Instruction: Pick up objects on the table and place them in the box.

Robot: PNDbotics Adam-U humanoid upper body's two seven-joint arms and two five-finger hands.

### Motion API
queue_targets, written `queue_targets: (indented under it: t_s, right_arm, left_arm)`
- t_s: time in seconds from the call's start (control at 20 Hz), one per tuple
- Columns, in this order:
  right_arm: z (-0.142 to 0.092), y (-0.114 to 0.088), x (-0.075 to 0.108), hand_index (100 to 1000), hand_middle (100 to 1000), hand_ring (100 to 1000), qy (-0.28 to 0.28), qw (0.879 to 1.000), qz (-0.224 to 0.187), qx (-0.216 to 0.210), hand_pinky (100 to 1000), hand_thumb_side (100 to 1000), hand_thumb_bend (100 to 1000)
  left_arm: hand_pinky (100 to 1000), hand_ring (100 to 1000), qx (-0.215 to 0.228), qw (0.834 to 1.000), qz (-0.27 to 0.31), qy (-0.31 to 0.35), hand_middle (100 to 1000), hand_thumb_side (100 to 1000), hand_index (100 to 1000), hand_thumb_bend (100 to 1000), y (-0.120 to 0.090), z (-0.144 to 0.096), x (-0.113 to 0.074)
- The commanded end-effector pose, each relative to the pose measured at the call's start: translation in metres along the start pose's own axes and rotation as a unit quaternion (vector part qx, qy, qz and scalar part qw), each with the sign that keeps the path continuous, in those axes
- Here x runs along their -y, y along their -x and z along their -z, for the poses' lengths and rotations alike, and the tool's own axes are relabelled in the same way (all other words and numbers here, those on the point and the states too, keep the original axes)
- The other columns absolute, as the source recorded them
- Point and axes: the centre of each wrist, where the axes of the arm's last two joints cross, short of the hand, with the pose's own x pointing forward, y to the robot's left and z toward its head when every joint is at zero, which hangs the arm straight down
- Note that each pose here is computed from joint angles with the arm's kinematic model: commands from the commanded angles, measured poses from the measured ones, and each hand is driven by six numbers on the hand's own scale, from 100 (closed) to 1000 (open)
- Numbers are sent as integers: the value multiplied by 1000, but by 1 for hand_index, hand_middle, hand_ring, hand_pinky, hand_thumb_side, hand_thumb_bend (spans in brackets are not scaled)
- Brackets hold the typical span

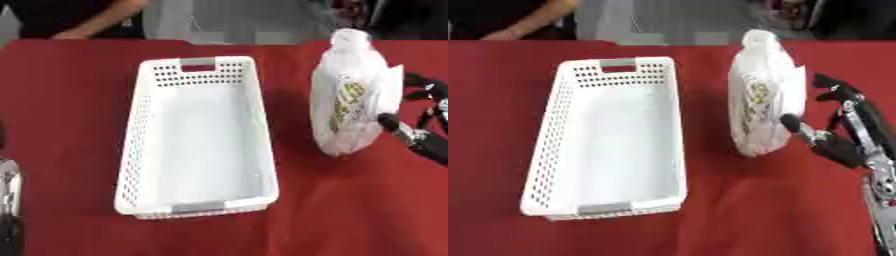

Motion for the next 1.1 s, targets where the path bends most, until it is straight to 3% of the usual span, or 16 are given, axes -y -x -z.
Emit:
queue_targets:
  t_s: [0.05, 1.1]
  right_arm:
    - [3, -3, 9, 962, 834, 763, 10, 1000, -10, 7, 372, 857, 709]
    - [8, -6, 4, 959, 827, 753, 3, 1000, -10, 18, 364, 851, 707]
  left_arm:
    - [741, 753, 15, 1000, 1, 5, 703, 891, 729, 353, -6, 6, -1]
    - [741, 754, 15, 1000, -1, 6, 703, 891, 728, 352, -6, 6, -1]
